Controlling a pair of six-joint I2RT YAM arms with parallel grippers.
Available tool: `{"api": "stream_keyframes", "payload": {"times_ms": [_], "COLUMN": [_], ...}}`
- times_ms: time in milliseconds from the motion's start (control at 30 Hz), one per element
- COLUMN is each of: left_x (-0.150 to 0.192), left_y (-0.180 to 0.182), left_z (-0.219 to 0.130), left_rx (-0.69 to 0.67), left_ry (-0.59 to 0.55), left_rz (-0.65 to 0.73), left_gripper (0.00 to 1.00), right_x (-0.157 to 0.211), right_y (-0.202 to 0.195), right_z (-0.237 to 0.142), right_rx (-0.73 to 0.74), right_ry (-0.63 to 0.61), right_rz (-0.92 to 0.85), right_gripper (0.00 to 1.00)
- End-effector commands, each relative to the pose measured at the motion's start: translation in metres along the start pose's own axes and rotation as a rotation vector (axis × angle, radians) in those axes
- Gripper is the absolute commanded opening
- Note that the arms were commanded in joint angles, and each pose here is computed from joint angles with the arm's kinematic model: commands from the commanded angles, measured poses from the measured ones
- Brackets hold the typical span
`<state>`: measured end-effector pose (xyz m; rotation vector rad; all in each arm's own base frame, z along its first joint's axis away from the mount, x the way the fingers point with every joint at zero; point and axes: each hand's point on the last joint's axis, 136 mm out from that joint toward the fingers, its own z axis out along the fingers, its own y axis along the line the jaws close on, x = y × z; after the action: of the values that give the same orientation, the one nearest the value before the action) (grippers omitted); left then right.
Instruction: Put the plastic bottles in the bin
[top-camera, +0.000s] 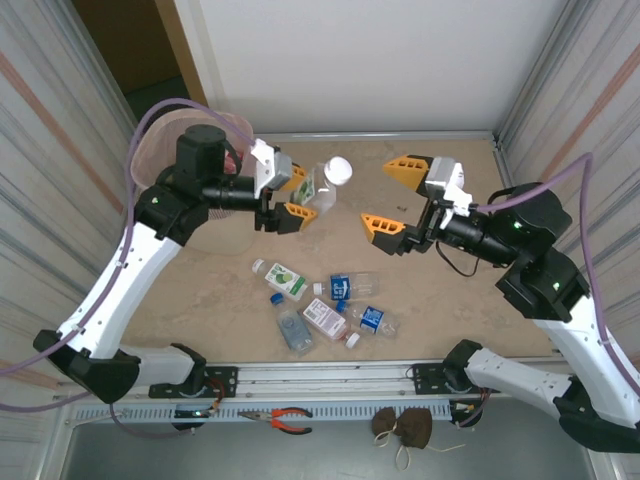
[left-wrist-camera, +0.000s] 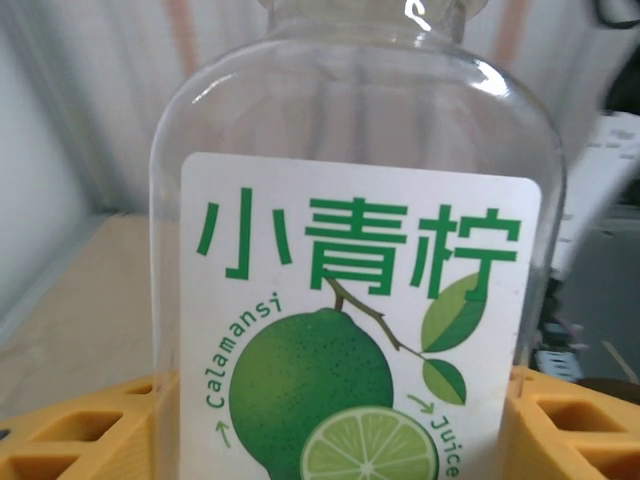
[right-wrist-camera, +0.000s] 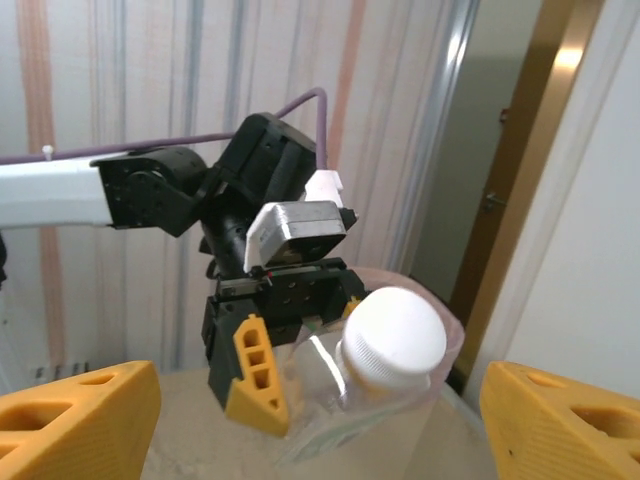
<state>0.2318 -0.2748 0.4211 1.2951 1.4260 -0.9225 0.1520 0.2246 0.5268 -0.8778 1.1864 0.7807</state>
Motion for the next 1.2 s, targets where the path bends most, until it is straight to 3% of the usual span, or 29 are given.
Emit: {"api": "stream_keyframes", "payload": {"times_ms": [0,300,533,867,1167], "left_x": [0.005,0.038,0.071,0.118,0.161], "left_y": [0.036,0.122,0.164,0.198,0.209], "left_z": [-0.02,-0.076,-0.12,-0.159,-0.136], "left_rx": [-0.207,-0.58,-0.765,-0.85,-0.76], "left_ry": [0.078,0.213,0.302,0.319,0.339], "left_rz": [-0.06,-0.278,-0.433,-0.667,-0.807], "left_gripper": [0.55,0.55,0.55,0.55,0.54], "right_x": [0.007,0.041,0.059,0.066,0.071], "right_y": [-0.013,-0.052,-0.059,-0.059,-0.059], "right_z": [-0.001,0.003,0.008,0.009,0.007], "right_rx": [0.08,0.29,0.31,0.31,0.317], "right_ry": [0.028,0.145,0.198,0.217,0.226], "right_rz": [0.0,0.068,0.109,0.122,0.13], "right_gripper": [0.83,0.84,0.84,0.83,0.83]}}
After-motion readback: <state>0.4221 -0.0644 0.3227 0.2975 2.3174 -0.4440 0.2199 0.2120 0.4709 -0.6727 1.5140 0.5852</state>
